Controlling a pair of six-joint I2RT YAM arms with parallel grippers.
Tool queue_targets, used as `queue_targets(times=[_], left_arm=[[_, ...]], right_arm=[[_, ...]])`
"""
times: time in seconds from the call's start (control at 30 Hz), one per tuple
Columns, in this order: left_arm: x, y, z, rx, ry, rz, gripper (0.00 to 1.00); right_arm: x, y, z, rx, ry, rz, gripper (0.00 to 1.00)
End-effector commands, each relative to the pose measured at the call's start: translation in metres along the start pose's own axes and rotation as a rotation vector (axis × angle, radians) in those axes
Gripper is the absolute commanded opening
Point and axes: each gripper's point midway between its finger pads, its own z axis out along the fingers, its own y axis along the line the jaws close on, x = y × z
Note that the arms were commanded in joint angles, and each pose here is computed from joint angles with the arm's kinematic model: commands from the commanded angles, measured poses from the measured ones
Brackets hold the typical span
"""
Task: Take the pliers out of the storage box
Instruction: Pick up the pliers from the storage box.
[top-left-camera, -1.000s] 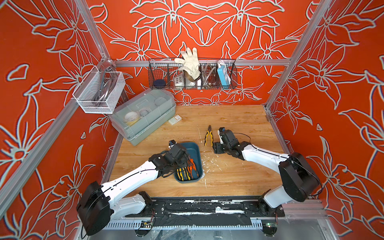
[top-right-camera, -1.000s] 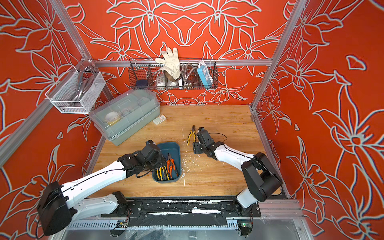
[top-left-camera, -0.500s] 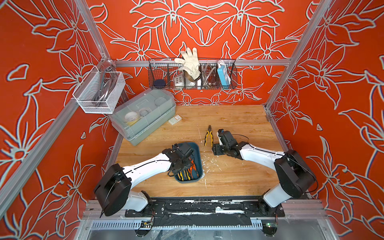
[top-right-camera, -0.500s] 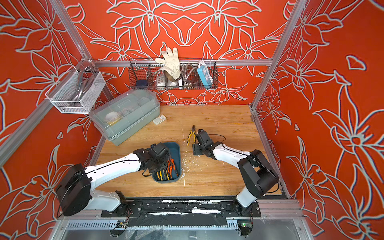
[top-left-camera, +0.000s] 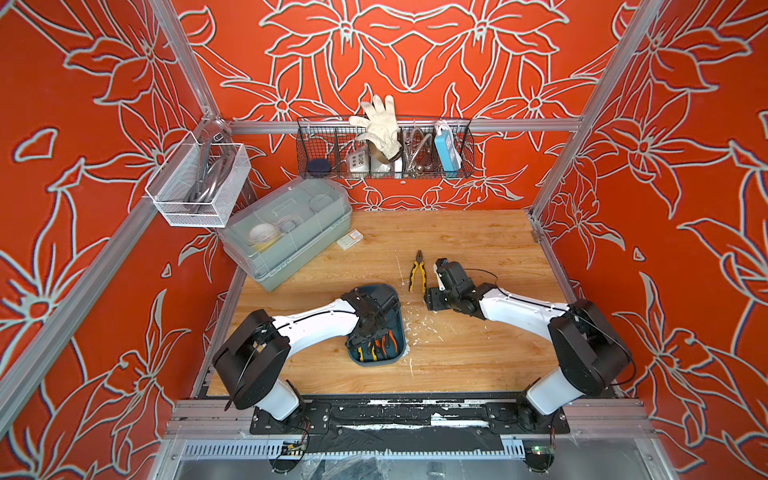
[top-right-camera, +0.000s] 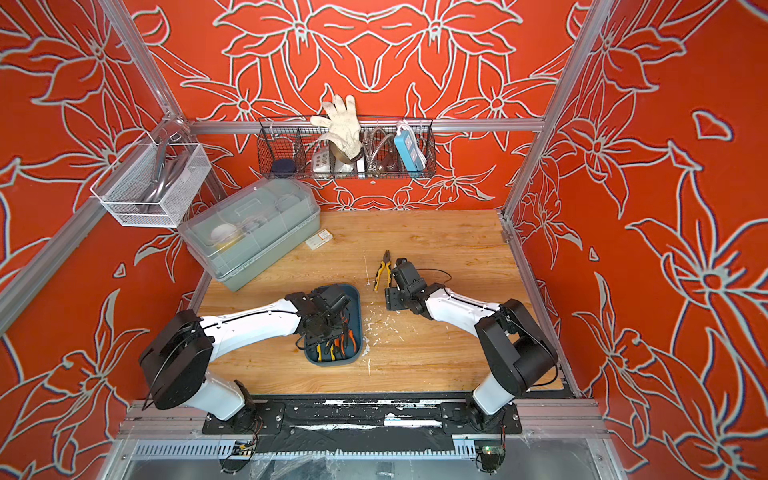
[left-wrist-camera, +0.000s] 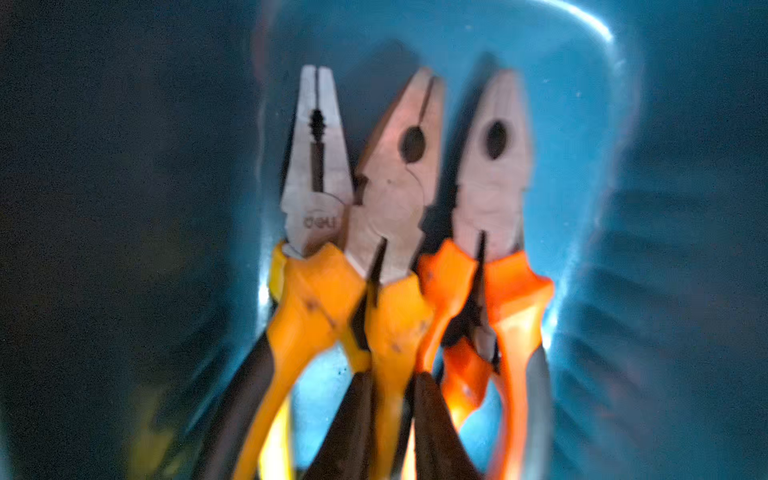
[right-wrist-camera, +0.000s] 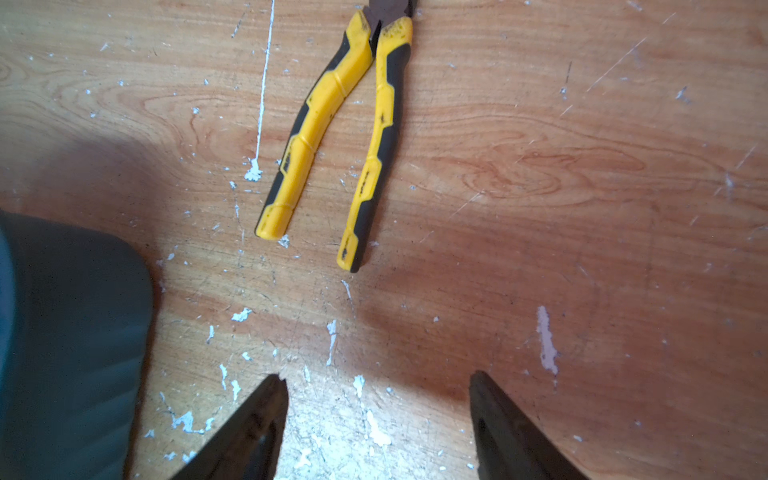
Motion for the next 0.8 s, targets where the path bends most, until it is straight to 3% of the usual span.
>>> queue_targets(times=[0.0, 0.1, 0.43, 0.77], left_arm=[[0.006, 0.013, -0.003, -0.049, 0.015, 0.007, 0.13], [0.004, 0.013, -0.009, -0.035, 0.0, 0.006, 0.0], [-0.008, 0.012, -0.03, -0.004, -0.071, 0.022, 0.0], [-0.037, -0.033, -0.062, 0.111, -0.164, 0.223, 0.0]], right_arm=[[-0.003, 0.003, 0.0, 0.0, 0.01, 0.009, 0.72], [-0.003, 0.003, 0.001, -0.002, 0.011, 0.008, 0.72], [-0.003, 0.003, 0.002, -0.002, 0.016, 0.008, 0.72], [-0.005, 0.0, -0.002, 0.017, 0.007, 0.005, 0.72]])
